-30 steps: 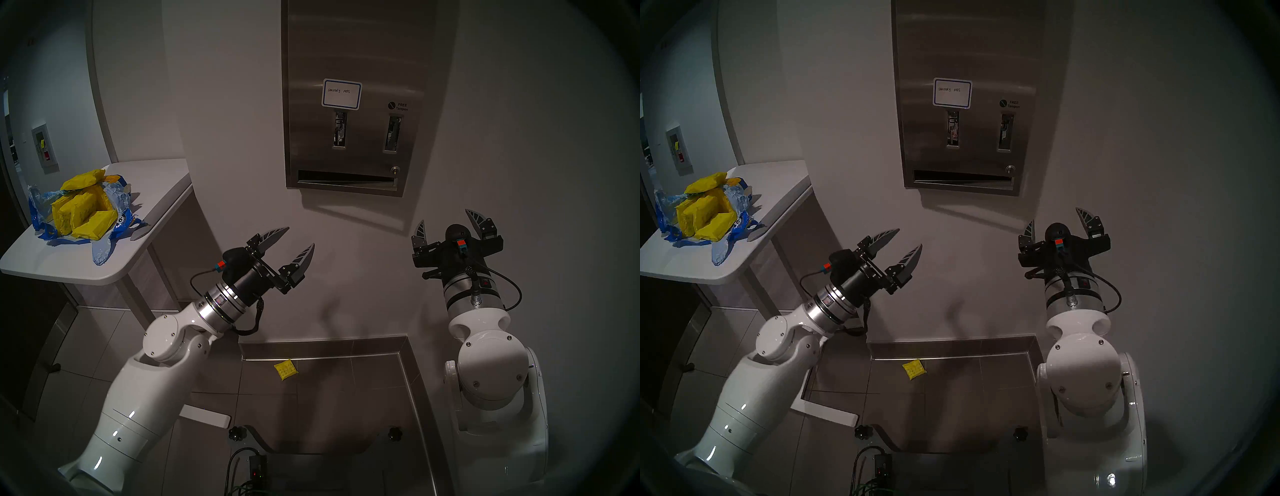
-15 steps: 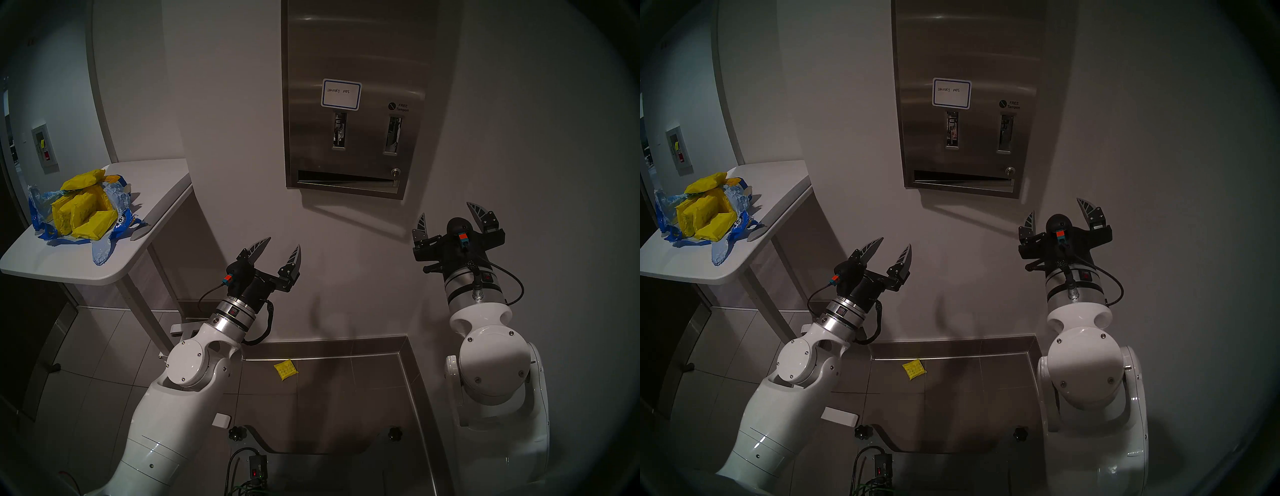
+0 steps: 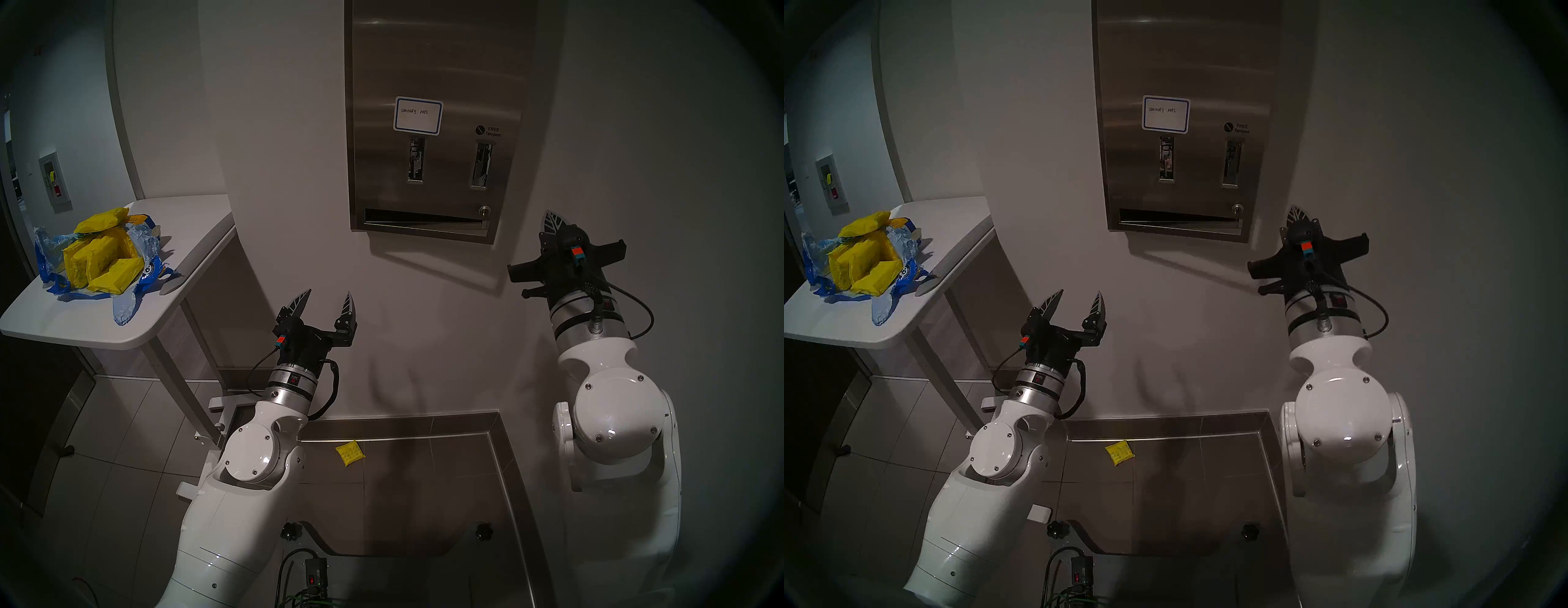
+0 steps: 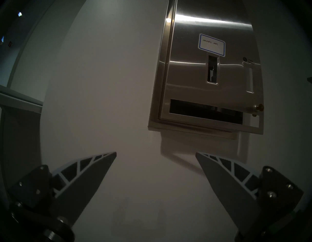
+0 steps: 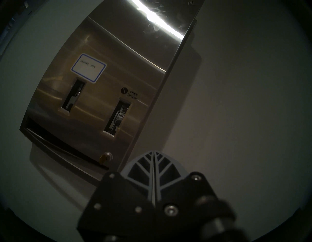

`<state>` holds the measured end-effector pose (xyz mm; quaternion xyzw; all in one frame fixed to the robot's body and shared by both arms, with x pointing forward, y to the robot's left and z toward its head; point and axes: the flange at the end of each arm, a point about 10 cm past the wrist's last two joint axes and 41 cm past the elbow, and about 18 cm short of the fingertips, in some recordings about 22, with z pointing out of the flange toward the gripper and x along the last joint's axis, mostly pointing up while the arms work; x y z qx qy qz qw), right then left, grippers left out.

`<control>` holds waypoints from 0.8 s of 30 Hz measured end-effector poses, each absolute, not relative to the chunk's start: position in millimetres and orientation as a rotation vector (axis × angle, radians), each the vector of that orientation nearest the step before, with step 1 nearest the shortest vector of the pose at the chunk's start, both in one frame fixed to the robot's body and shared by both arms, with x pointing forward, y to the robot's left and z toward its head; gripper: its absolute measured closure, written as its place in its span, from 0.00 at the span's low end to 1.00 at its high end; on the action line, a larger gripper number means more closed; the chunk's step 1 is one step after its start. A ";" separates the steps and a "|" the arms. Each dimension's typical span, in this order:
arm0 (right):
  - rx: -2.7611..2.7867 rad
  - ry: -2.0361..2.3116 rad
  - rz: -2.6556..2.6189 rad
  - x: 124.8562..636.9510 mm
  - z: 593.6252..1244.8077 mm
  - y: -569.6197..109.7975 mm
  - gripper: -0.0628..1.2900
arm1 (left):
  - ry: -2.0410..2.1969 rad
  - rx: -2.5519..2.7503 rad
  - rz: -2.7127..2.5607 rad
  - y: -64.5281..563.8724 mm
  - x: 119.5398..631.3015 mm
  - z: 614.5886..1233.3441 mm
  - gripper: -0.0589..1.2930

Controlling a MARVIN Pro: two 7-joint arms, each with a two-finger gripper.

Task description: Open the dispenser door, put the pads inside, close the door

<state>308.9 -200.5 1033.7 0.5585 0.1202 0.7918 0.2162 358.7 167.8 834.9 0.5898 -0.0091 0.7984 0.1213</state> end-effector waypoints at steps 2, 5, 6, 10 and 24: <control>1.530 0.337 2.202 310.3 1038.1 -202.7 0.98 | -0.016 1.730 2.340 166.0 358.4 834.7 0.01; 1.496 0.345 2.216 312.6 1046.5 -206.5 0.98 | 0.002 1.743 2.354 162.8 358.0 834.4 0.01; 1.489 0.347 2.219 313.0 1048.2 -207.1 0.98 | 0.006 1.745 2.357 162.3 357.9 834.3 0.01; 1.453 0.362 2.239 315.7 1057.7 -209.7 0.98 | 0.025 1.760 2.373 159.5 357.6 834.0 0.01; 1.369 0.470 2.331 332.9 1081.1 -199.7 0.98 | 0.076 1.800 2.423 153.1 356.6 833.7 0.01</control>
